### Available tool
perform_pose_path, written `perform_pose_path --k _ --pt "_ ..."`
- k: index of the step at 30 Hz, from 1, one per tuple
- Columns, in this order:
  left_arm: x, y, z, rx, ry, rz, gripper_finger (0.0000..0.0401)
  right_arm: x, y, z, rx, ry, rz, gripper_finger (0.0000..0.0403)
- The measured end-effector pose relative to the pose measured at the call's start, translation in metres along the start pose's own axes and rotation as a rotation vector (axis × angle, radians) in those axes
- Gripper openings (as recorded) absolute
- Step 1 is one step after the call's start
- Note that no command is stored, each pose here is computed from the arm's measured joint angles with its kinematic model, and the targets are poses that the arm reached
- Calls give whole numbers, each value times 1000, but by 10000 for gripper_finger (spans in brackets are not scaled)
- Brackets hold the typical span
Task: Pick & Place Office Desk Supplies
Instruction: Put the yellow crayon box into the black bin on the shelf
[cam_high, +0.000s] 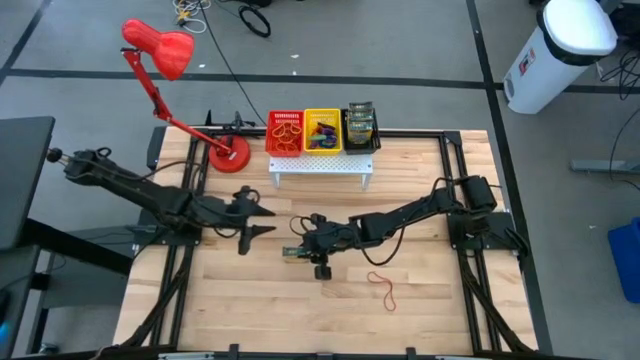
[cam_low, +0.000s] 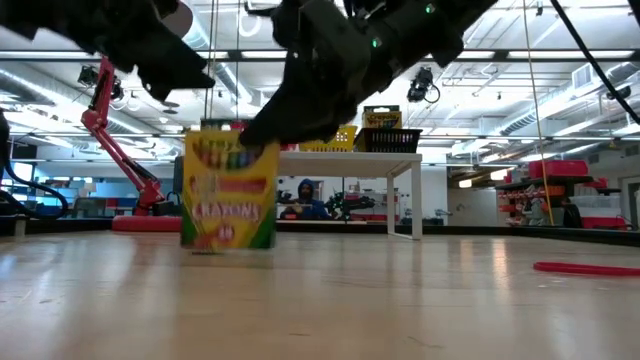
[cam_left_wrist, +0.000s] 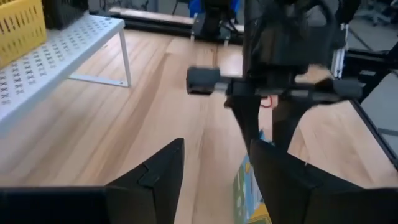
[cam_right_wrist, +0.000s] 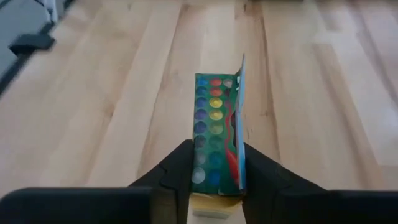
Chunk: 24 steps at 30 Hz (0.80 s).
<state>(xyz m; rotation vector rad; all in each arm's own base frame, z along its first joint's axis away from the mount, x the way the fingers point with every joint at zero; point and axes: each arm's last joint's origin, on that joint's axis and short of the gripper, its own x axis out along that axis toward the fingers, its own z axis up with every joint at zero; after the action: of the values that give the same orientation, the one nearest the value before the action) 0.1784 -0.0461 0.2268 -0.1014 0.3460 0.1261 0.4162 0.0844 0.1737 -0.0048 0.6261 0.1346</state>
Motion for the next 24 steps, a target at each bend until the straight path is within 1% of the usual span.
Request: perform_pose_path --k 2,6,9,11,15,19,22,24 --pt "1 3 -12 -4 -27 -4 194 -6 0 5 -3 -14 1 109" --pt "3 9 -35 -46 -128 -20 193 -34 -1 23 -35 -37 -7 112" --pt "2 12 -48 -78 -210 -41 192 -67 -7 38 -62 -36 -19 113" --pt "0 15 -57 -94 -233 -47 192 -96 -16 48 -77 -40 -27 114" --pt "-2 19 -69 -139 -251 -57 192 -164 -46 63 -105 -58 -111 114" --pt "-2 20 -73 -153 -237 -56 192 -235 -86 71 -131 -78 -255 114" --pt "-2 20 -73 -155 -238 -56 192 -273 -117 69 -164 -58 -367 114" --pt "-2 20 -72 -156 -240 -54 192 -286 -138 64 -178 -33 -393 114"
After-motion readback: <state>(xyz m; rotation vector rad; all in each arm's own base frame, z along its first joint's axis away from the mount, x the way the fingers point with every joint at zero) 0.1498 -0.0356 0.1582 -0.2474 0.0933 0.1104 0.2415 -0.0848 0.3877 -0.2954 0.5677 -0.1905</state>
